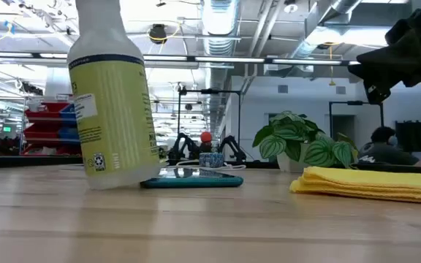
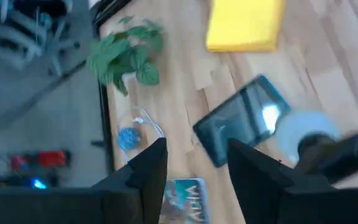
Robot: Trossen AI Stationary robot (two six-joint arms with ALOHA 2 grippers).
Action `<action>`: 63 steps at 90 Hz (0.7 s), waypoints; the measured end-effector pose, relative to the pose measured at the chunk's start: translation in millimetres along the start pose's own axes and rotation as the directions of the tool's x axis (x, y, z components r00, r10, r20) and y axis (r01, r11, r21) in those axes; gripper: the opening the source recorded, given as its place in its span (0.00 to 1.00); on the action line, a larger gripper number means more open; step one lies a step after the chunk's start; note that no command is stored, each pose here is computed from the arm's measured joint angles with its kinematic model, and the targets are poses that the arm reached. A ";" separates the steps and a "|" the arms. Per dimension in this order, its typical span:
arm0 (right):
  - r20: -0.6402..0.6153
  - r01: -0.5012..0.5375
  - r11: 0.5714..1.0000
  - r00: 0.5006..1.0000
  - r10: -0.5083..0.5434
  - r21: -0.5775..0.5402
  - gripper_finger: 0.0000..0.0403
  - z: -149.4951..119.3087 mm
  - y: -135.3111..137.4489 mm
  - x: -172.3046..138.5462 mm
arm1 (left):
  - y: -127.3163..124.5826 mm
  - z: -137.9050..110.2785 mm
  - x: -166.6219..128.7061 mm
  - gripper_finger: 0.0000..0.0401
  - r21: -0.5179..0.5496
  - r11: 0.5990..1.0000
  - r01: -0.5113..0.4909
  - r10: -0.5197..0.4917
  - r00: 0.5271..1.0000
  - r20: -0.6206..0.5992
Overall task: Apply microfiber cloth
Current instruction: Spray the front of the blue tablet
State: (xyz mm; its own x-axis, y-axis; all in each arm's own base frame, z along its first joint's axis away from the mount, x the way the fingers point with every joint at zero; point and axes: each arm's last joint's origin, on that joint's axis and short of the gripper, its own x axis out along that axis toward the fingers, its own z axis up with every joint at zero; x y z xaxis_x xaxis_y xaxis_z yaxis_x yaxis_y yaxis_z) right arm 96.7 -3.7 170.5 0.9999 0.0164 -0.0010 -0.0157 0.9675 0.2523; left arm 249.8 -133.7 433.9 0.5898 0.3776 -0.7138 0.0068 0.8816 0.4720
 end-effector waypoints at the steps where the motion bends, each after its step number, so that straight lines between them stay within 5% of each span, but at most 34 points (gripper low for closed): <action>1: 0.000 0.000 1.000 1.000 0.000 0.000 0.24 0.0 0.0 0.0 | 0.9 -0.4 -0.7 0.36 -0.023 1.000 0.000 0.000 1.000 0.002; 10: 0.000 0.000 1.000 1.000 0.000 0.000 0.24 -0.1 0.0 0.0 | 8.8 -4.9 -8.9 0.36 -0.235 0.971 0.034 -0.031 0.999 0.018; 16: 0.000 0.000 1.000 1.000 0.000 0.000 0.24 0.0 0.0 0.0 | 12.7 -8.2 -14.4 0.36 -0.401 0.912 0.085 -0.083 0.996 0.022; 31: 0.000 0.000 1.000 1.000 0.000 0.000 0.24 -0.1 0.0 0.0 | 17.7 -16.9 -29.9 0.35 -0.772 0.614 0.164 -0.209 0.977 0.042; 44: 0.000 0.000 1.000 1.000 0.000 0.000 0.24 -0.1 0.0 0.0 | -5.1 -22.4 -37.3 0.34 -0.876 0.455 0.158 -0.257 0.966 0.041; 63: 0.000 0.000 1.000 1.000 0.000 0.000 0.24 0.0 0.0 0.0 | -49.1 -37.9 -10.3 0.35 -0.993 0.112 -0.044 -0.255 0.964 -0.072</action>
State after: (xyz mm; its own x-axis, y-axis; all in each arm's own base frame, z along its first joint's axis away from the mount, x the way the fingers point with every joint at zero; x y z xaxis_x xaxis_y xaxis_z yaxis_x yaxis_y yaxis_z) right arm 96.7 -3.6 170.6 0.9999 0.0168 -0.0006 -0.0161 0.9675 0.2523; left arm 212.8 -170.1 398.5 0.5091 0.1600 -0.8457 -0.8271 0.3628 -0.4293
